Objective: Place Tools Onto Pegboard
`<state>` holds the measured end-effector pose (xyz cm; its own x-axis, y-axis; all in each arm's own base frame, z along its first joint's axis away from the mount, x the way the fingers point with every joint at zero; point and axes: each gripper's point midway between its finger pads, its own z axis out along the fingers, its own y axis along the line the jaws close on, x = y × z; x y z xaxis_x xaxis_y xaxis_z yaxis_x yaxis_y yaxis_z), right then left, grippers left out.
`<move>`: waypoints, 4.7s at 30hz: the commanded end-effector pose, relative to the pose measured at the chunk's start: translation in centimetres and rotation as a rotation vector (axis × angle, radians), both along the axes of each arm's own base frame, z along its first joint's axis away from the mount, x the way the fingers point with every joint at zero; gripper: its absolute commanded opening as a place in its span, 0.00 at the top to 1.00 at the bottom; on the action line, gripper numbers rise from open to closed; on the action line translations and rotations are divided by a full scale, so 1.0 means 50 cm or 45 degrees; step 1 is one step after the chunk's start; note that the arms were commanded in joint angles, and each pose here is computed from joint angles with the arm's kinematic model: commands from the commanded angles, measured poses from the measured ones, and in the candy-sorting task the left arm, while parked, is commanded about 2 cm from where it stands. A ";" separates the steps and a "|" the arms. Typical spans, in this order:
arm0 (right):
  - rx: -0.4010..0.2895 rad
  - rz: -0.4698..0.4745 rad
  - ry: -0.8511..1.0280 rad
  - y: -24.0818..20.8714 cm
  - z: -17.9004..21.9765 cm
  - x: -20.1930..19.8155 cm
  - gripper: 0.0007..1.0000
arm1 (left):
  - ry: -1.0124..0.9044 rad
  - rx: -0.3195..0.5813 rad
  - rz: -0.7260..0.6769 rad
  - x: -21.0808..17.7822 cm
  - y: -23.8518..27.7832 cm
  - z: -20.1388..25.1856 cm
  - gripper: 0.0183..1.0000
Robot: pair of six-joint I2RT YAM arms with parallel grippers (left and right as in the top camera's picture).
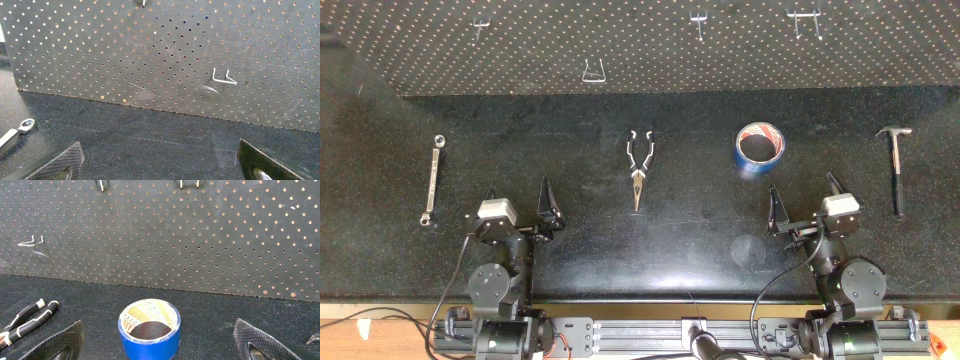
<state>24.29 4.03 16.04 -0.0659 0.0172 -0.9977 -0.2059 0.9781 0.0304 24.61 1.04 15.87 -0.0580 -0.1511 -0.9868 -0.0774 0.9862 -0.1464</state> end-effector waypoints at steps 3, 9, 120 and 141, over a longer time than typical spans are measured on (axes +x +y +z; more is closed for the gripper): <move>0.017 0.001 0.002 0.002 -0.001 -0.001 0.02 | 0.002 0.016 -0.005 -0.001 -0.002 -0.002 0.00; 0.017 0.001 0.001 0.002 -0.001 -0.001 0.02 | 0.002 0.015 -0.013 0.000 -0.004 -0.002 0.00; 0.017 0.001 0.002 0.002 -0.001 -0.001 0.02 | 0.080 0.236 0.008 0.288 0.100 0.141 0.99; 0.017 0.001 0.002 0.002 -0.001 -0.001 0.02 | 0.150 0.232 0.041 0.334 0.121 0.109 0.99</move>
